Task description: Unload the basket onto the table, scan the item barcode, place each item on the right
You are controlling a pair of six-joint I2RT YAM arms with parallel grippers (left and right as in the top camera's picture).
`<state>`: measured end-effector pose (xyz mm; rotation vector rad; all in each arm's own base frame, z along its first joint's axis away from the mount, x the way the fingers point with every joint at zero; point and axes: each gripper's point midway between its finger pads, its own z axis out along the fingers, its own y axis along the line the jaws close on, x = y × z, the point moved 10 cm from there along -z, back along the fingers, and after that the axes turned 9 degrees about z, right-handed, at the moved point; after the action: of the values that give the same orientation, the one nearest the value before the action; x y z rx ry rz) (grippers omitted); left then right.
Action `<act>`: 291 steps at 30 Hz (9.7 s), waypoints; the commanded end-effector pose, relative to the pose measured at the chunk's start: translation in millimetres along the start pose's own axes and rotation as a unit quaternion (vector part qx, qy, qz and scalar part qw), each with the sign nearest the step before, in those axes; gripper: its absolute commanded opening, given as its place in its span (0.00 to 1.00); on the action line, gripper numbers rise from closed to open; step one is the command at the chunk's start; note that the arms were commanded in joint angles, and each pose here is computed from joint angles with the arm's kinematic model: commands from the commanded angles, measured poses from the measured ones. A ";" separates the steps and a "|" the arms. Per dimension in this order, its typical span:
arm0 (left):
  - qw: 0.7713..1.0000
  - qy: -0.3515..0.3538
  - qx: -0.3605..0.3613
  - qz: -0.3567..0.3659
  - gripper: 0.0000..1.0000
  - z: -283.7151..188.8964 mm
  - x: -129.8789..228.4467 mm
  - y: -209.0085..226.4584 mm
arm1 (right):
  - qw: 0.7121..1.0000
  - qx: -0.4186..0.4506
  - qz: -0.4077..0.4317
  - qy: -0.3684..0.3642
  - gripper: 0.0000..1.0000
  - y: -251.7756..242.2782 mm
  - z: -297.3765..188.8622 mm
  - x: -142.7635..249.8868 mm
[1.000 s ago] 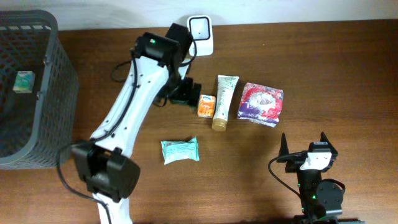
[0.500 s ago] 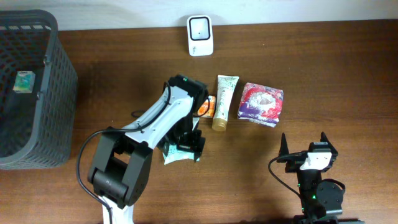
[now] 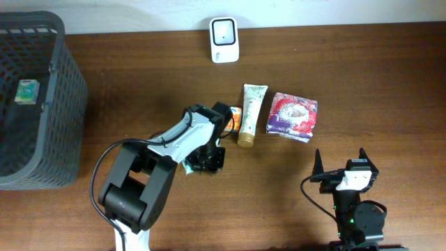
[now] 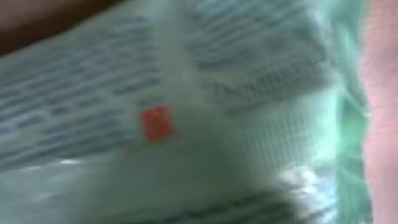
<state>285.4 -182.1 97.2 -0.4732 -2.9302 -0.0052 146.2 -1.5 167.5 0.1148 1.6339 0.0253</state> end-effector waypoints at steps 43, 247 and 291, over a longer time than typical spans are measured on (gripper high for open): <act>0.965 -0.235 0.111 -0.042 0.22 -62.9 -116.6 43.9 | 1.000 0.004 -0.003 0.002 0.98 -1.3 0.3 3.0; 0.790 -0.600 0.119 -0.038 0.00 -332.4 70.1 190.8 | 1.000 0.004 -0.003 0.002 0.99 -1.3 0.3 3.0; 0.933 -0.324 -0.041 -0.154 0.99 -297.2 18.2 141.6 | 1.000 0.004 -0.003 0.002 0.99 -1.3 0.3 3.0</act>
<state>369.2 -58.0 388.1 -0.0393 -3.6553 0.0590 146.2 -1.5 167.6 0.1151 1.6331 0.0257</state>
